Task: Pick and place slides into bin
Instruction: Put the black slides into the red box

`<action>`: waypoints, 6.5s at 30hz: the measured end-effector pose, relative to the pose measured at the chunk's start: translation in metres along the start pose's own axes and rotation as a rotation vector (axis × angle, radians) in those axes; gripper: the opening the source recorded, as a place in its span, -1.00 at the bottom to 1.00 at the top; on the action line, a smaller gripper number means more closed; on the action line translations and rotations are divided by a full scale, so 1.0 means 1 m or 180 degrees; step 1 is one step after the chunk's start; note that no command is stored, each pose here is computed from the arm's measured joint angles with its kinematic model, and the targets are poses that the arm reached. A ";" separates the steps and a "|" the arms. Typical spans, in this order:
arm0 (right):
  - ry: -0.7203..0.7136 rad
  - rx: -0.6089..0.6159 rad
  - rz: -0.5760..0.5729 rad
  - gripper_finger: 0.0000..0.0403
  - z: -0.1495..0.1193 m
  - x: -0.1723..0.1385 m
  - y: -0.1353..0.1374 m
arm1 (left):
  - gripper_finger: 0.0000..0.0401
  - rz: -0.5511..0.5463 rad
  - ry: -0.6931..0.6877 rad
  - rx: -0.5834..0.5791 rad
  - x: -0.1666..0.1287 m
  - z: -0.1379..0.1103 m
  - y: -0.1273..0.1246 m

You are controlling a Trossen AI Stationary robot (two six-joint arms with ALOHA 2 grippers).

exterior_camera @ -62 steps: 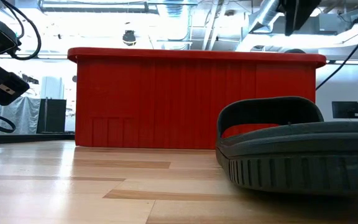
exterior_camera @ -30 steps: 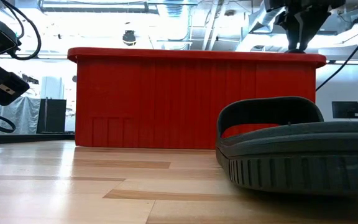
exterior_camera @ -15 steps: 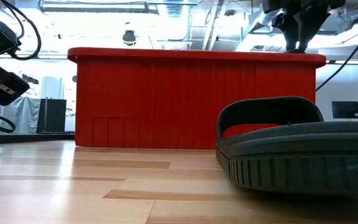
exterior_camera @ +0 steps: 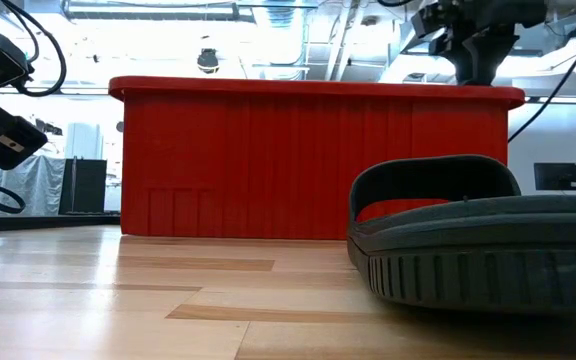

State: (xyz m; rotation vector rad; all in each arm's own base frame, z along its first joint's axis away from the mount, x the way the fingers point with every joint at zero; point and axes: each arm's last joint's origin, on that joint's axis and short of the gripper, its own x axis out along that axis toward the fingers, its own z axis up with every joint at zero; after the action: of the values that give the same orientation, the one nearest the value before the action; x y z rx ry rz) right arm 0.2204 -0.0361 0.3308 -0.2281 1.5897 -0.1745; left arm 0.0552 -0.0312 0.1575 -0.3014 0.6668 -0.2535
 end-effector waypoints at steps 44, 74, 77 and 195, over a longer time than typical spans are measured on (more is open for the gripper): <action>0.0252 0.1145 -0.1118 -0.75 0.025 0.004 -0.066 | -0.59 0.0001 -0.0001 0.0000 0.000 0.000 0.000; 0.0883 0.1146 -0.1415 -0.75 0.106 0.071 -0.114 | -0.59 0.0001 -0.0001 0.0000 0.000 0.000 0.000; 0.0936 0.1091 -0.1401 -0.75 0.110 0.077 -0.113 | -0.59 0.0001 -0.0001 0.0000 0.000 0.000 0.000; 0.1180 0.0492 -0.0465 0.17 0.101 0.104 -0.103 | -0.59 0.0003 0.0000 0.0000 0.000 0.000 0.000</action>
State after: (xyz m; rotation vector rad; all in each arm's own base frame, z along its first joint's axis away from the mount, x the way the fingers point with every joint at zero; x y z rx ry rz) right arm 0.3231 -0.1590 0.2525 -0.1990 1.9172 -0.4734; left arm 0.0552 -0.0312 0.1575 -0.3012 0.6667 -0.2527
